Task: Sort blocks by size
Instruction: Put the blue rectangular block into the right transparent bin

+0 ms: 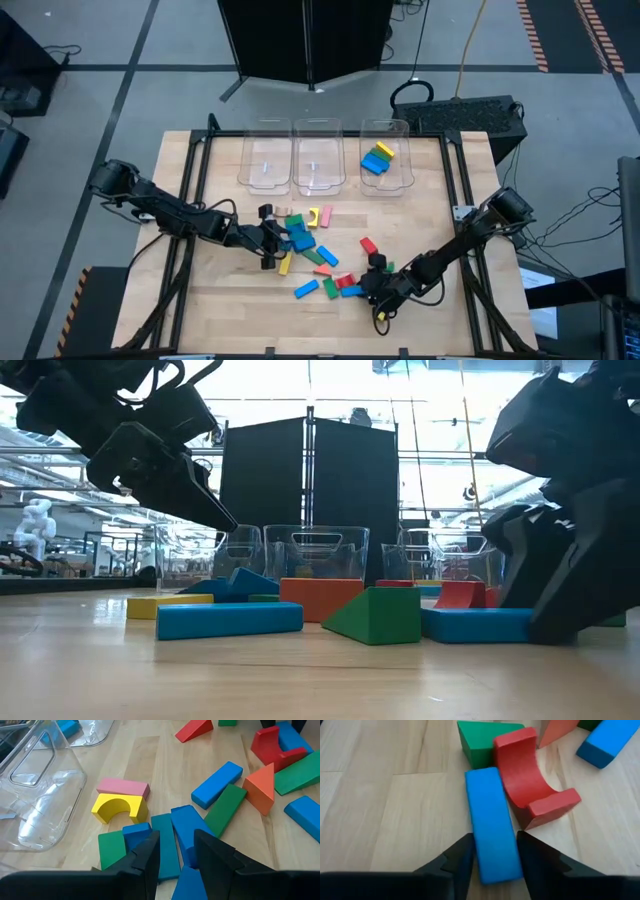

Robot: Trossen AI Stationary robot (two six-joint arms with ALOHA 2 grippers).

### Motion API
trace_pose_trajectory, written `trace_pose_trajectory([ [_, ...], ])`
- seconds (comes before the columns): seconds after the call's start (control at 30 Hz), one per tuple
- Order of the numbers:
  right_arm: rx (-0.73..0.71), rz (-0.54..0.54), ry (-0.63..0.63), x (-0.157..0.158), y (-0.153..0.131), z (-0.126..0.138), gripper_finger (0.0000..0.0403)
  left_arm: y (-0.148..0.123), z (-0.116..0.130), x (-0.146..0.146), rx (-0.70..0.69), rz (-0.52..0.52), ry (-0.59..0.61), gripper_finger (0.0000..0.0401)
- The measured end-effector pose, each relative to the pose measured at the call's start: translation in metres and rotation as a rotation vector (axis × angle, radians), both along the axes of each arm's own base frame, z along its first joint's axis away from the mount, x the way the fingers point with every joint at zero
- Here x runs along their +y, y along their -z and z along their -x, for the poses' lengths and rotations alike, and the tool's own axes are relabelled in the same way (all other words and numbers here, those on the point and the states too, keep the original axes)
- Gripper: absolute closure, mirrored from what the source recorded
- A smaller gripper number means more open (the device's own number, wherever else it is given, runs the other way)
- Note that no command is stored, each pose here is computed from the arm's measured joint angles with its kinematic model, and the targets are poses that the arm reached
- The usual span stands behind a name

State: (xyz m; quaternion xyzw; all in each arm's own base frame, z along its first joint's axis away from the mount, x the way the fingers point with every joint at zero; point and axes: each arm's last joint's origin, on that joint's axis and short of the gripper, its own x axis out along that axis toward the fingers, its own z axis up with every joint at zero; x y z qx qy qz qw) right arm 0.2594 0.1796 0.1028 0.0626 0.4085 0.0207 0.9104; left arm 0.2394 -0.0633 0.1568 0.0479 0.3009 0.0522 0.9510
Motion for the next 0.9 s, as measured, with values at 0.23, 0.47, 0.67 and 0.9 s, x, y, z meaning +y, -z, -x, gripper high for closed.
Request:
trace_pose_trajectory([
  [0.23,0.005,-0.027,-0.036,0.000,-0.010,0.003,0.0299,0.000,0.000,0.000,-0.002,0.001,0.000,0.0278],
  [0.47,-0.062,-0.059,-0.040,-0.005,-0.044,0.009,0.0298,-0.001,-0.001,0.000,-0.014,0.005,0.000,0.0278],
  [0.67,-0.155,-0.079,-0.027,-0.016,-0.078,0.013,0.0298,-0.001,-0.001,0.000,-0.016,0.005,-0.001,0.0278],
  [0.9,-0.251,-0.063,0.036,-0.035,-0.110,0.019,0.0297,-0.001,-0.001,0.000,-0.017,0.006,-0.001,0.0278],
])
